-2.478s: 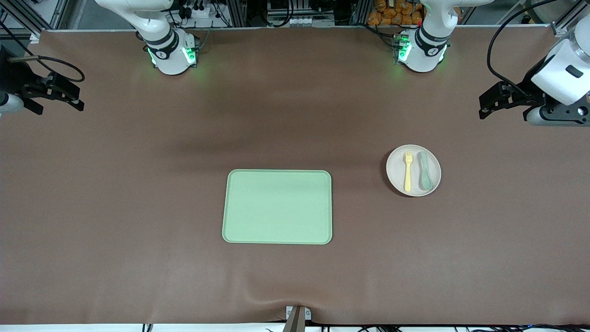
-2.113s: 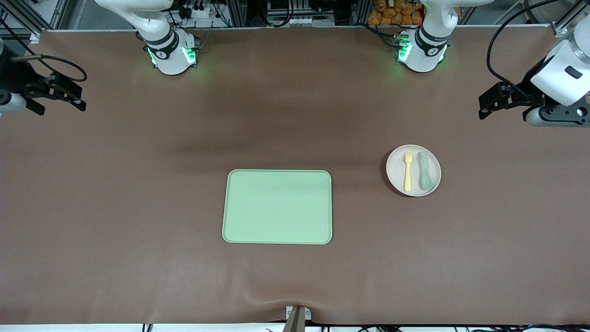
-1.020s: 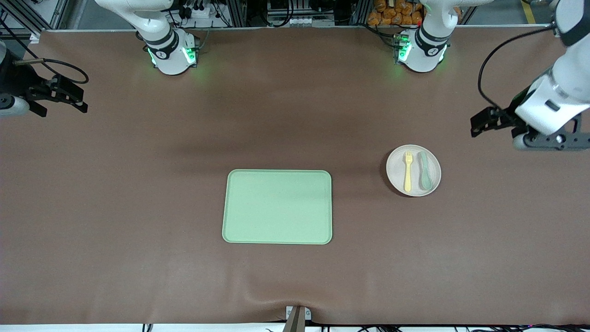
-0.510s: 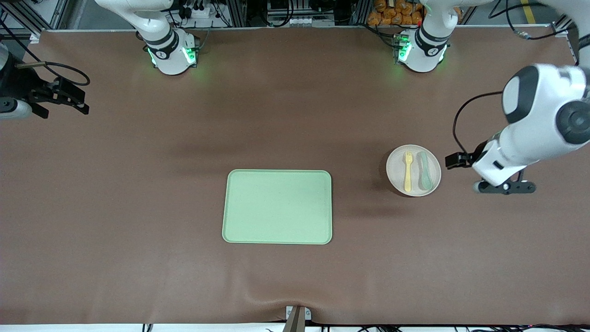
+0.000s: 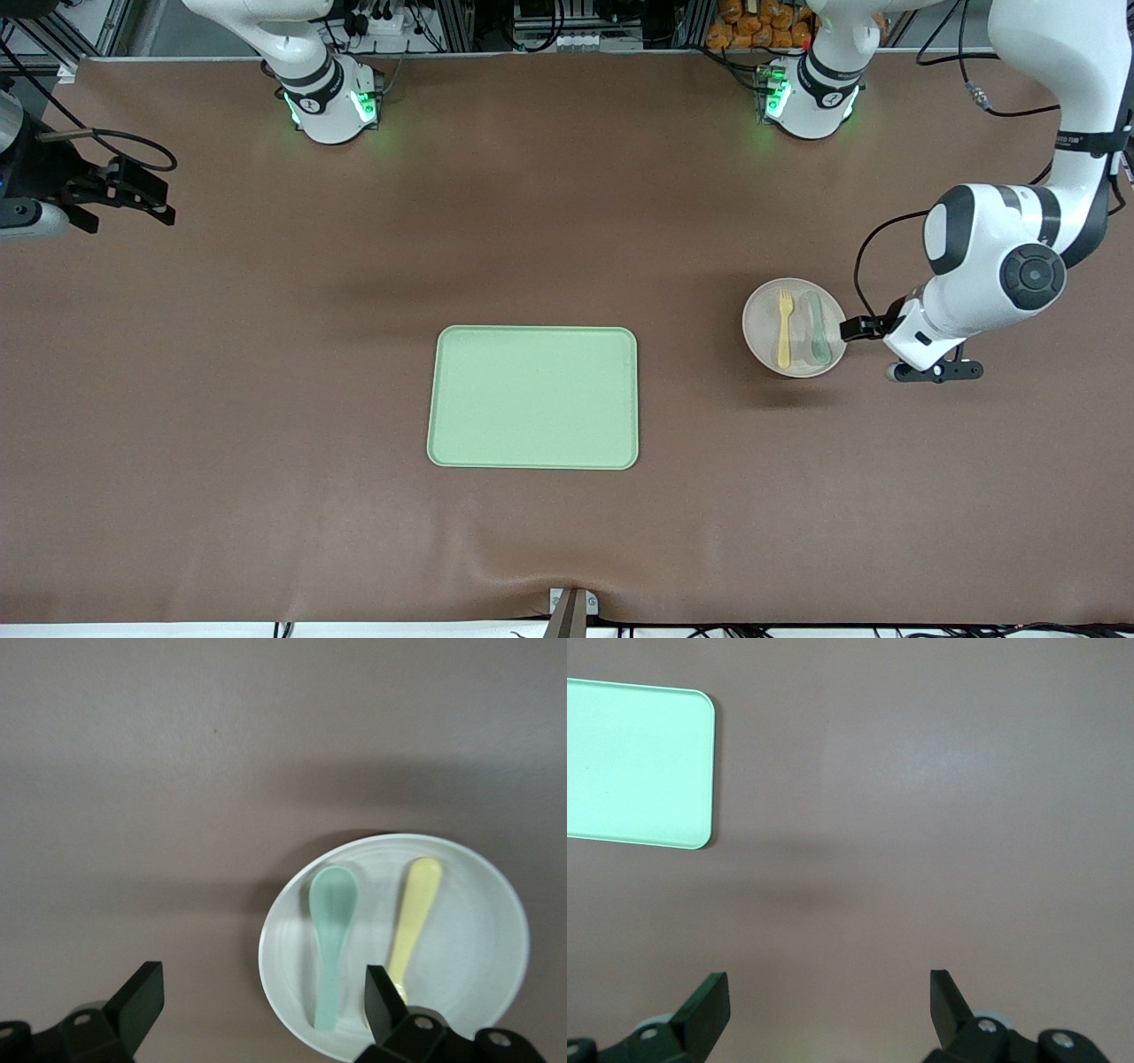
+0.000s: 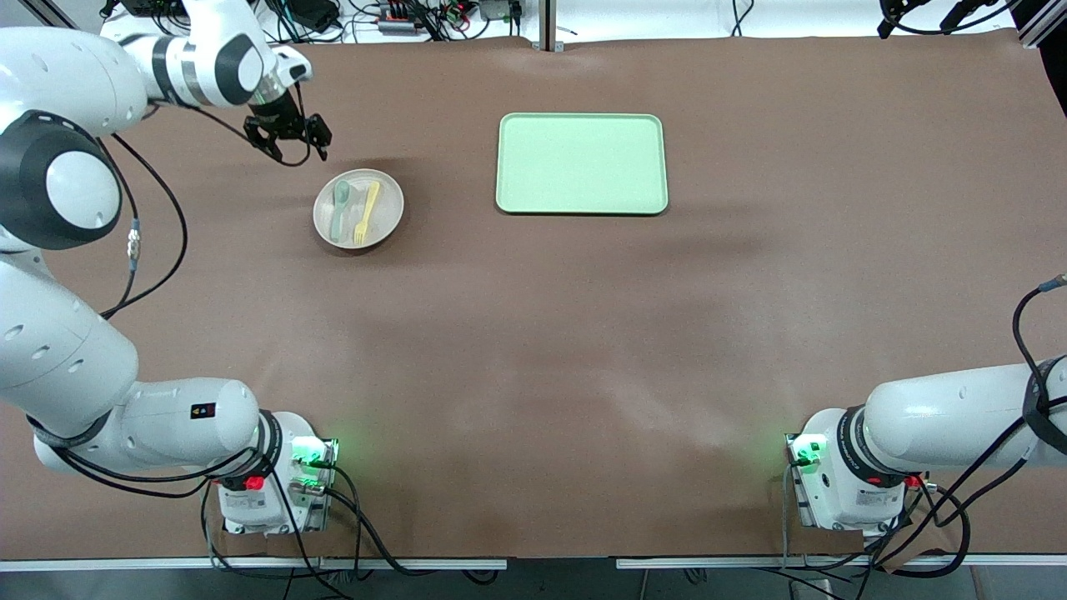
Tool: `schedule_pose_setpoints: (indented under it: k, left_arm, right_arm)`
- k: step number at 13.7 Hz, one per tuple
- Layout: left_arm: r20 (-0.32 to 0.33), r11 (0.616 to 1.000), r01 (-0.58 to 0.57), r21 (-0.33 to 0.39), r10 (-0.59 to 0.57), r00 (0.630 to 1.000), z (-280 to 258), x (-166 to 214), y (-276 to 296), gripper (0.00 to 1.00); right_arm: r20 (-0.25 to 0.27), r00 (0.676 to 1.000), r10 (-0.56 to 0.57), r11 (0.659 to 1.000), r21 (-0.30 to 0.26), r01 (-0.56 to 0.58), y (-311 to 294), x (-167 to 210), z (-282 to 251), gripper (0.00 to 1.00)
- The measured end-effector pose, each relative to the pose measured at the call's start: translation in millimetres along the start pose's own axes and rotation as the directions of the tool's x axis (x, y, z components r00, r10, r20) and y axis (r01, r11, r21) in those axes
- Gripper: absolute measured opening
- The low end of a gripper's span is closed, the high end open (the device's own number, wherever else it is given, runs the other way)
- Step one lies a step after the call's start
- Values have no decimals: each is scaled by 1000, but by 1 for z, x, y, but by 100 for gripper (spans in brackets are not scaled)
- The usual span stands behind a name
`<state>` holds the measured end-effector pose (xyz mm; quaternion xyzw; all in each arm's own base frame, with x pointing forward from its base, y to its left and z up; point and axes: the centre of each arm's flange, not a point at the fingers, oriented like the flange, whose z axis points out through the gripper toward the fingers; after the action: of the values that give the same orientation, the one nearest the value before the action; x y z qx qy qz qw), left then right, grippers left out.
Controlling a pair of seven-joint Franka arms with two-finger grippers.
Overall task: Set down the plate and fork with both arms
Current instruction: 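Reach the left gripper down to the rim of the white plate, then close the left gripper on the plate rim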
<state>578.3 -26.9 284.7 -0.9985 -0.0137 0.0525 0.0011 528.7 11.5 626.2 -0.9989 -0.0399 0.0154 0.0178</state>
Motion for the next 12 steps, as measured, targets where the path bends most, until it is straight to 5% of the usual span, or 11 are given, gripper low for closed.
schedule_pose_setpoints:
  k: [12]
  left_arm:
    - [-6,995,-96,-9,96,995,91,-10,-12,100]
  right_arm:
    - [3,1000,16,1000,1,-16,9,0,1,100]
